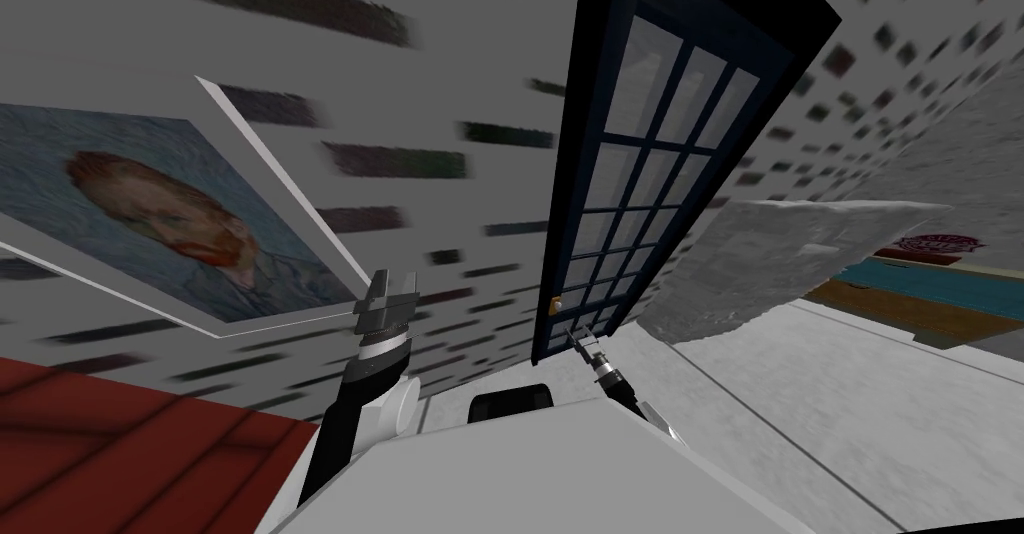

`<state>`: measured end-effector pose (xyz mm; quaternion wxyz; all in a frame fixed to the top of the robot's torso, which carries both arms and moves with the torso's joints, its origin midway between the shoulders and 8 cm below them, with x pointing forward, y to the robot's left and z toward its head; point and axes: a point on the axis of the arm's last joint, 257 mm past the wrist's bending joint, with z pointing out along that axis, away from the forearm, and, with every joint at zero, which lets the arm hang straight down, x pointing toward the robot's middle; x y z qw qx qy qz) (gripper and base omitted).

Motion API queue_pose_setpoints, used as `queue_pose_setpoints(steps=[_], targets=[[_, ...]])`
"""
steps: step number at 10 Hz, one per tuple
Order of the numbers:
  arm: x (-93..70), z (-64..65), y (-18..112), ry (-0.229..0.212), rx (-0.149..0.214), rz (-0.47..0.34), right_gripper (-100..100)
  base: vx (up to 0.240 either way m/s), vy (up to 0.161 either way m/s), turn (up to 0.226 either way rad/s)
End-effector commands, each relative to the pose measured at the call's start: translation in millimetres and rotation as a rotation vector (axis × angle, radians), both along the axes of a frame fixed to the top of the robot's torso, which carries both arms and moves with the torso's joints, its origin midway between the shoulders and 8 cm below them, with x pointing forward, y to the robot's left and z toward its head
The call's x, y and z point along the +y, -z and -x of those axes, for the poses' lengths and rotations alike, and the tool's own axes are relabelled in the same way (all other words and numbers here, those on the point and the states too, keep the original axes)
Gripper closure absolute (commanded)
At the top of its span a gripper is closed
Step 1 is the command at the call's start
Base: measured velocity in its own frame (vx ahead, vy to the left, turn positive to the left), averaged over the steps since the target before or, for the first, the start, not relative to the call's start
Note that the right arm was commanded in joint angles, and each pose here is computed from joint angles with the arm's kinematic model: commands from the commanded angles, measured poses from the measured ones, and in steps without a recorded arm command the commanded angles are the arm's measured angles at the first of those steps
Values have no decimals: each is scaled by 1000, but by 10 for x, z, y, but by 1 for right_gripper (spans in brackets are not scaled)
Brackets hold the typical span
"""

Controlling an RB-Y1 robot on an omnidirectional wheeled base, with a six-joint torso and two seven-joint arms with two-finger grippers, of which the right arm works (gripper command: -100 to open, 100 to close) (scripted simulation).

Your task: Pull the door open

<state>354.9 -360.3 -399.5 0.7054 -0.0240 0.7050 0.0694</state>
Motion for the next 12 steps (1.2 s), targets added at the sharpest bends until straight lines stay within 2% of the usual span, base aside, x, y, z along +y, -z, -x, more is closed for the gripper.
queue_pose_setpoints(steps=[1,3,9,10,11,12], targets=[[-28,86,4,-9,-3,49,-100,-60,20,-48],[10,4,8,-4,-2,33,-100,33,2,-22],[125,-200,5,1,-4,33,-100,191,14,15],[117,-166,11,0,-3,33,-100,32,-3,-15],[117,-166,11,0,-3,33,100,-54,-17,28],[117,-166,11,0,-3,33,100,-23,5,0]])
